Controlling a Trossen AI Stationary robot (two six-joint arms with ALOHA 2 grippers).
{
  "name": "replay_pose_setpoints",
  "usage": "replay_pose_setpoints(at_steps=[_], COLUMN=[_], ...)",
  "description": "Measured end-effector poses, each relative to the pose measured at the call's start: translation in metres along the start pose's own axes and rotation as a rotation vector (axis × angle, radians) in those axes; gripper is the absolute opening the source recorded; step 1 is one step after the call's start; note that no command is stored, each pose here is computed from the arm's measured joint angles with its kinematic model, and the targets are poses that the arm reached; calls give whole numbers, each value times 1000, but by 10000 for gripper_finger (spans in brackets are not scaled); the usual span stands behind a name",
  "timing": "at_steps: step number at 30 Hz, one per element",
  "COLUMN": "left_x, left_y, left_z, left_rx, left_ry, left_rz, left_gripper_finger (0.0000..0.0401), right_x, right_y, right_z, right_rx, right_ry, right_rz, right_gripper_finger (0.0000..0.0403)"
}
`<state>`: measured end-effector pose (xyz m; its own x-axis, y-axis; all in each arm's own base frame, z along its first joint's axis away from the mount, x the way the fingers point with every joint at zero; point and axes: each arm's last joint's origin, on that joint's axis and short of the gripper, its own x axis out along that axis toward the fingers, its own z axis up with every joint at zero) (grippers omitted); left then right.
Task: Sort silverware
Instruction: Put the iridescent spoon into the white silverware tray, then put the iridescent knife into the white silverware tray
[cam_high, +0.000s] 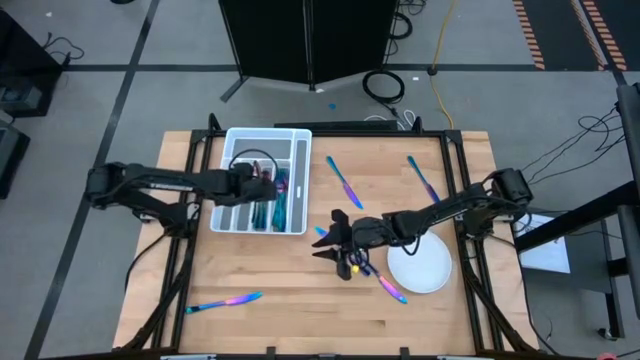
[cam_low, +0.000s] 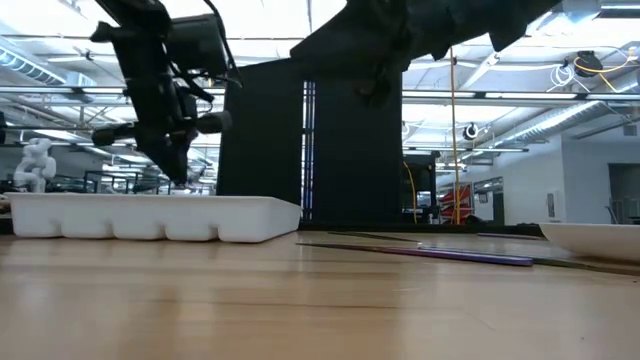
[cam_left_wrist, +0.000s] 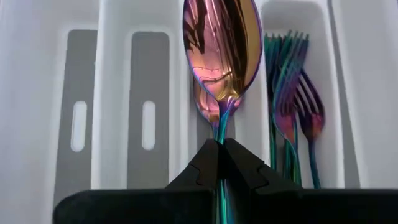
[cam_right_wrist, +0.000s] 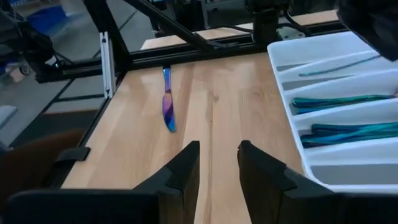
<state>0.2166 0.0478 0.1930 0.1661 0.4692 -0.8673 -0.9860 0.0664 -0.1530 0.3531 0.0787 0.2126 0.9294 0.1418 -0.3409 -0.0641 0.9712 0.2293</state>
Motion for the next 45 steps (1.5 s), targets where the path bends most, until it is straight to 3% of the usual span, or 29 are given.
replay_pose_setpoints(at_steps=[11,18,32,39,45], left_x=[33,37,38,0,-62], left_y=[-13,-13,-13,-20,-17], left_z=[-1,-1,-1,16,1], left_rx=[38,34,53,312,636], left_ry=[44,69,83,51,140], left_rz=[26,37,35,4,-200], left_gripper_finger=[13,16,75,86,86], right_x=[-17,-20,-20,-20,-20], right_y=[-1,-1,-8,-8,-10], right_z=[20,22,24,22,16], right_rx=[-81,-129,-139,-138,-139], right_ry=[-52,-49,-42,-22,44], right_rz=[-3,-5,44,41,28], right_gripper_finger=[95,95,95,95,95])
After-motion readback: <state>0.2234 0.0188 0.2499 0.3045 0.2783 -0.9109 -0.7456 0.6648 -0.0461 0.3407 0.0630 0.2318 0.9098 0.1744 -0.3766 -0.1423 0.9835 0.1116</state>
